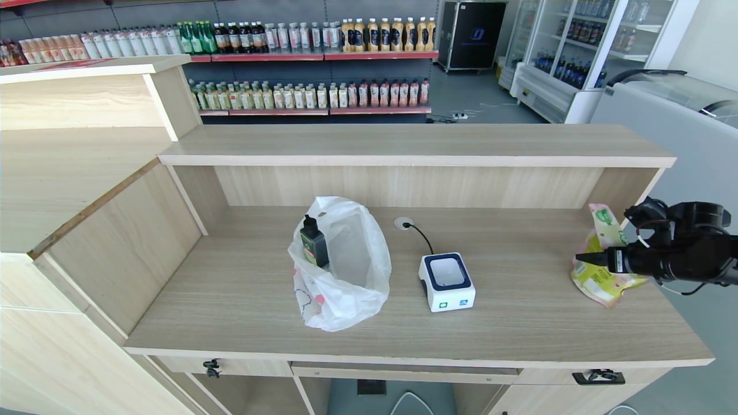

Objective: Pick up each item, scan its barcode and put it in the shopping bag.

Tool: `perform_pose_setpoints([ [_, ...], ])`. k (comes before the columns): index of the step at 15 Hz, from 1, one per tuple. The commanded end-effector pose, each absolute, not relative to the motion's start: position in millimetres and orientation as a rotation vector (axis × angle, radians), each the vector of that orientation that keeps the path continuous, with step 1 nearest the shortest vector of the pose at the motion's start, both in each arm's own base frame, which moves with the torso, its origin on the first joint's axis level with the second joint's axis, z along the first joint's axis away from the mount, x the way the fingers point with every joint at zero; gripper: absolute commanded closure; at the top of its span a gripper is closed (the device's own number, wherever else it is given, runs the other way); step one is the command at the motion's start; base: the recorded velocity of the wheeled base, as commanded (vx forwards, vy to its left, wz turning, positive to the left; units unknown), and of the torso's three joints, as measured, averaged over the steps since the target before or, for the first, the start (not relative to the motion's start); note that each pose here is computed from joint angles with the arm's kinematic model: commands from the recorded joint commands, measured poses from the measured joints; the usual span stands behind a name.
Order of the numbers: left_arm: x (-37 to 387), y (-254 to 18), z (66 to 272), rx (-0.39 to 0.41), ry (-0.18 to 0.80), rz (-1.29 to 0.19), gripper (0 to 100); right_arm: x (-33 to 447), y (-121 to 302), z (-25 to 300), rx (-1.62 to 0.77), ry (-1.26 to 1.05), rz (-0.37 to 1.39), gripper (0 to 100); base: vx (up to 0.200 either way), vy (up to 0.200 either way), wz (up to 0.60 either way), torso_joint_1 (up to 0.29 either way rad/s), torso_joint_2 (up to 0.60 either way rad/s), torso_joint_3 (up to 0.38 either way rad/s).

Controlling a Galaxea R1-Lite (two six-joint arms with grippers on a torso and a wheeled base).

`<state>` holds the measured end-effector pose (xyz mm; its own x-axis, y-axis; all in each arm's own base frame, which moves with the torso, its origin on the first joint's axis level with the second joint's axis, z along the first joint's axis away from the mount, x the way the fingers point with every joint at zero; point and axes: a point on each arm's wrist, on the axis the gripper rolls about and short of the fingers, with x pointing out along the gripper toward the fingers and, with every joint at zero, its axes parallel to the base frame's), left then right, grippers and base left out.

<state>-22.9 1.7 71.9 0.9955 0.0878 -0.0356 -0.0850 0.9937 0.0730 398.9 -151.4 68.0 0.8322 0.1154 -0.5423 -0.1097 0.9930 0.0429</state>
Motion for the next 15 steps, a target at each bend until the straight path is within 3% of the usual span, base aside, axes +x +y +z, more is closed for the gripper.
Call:
perform_pose_setpoints([
  [1,-23,2,72,0.072,0.038,0.088,0,402,-153,49,0.024,0.606,0.125,0,0.000,0.000,0.00,0.000,0.00,0.000],
  [3,-23,2,72,0.072,0.038,0.088,0,402,-153,48,0.021,0.594,0.122,0,0.000,0.000,0.00,0.000,0.00,0.000],
  [4,-23,2,72,0.072,0.038,0.088,0,401,-154,48,0.021,0.593,0.123,100,0.000,0.000,0.00,0.000,0.00,0.000],
  [11,-23,2,72,0.072,0.038,0.088,0,387,-149,74,0.005,0.561,0.118,100,0.000,0.000,0.00,0.000,0.00,0.000],
  [15,-23,2,72,0.072,0.038,0.088,0,332,-122,160,0.007,0.414,0.195,100,0.000,0.000,0.00,0.000,0.00,0.000],
])
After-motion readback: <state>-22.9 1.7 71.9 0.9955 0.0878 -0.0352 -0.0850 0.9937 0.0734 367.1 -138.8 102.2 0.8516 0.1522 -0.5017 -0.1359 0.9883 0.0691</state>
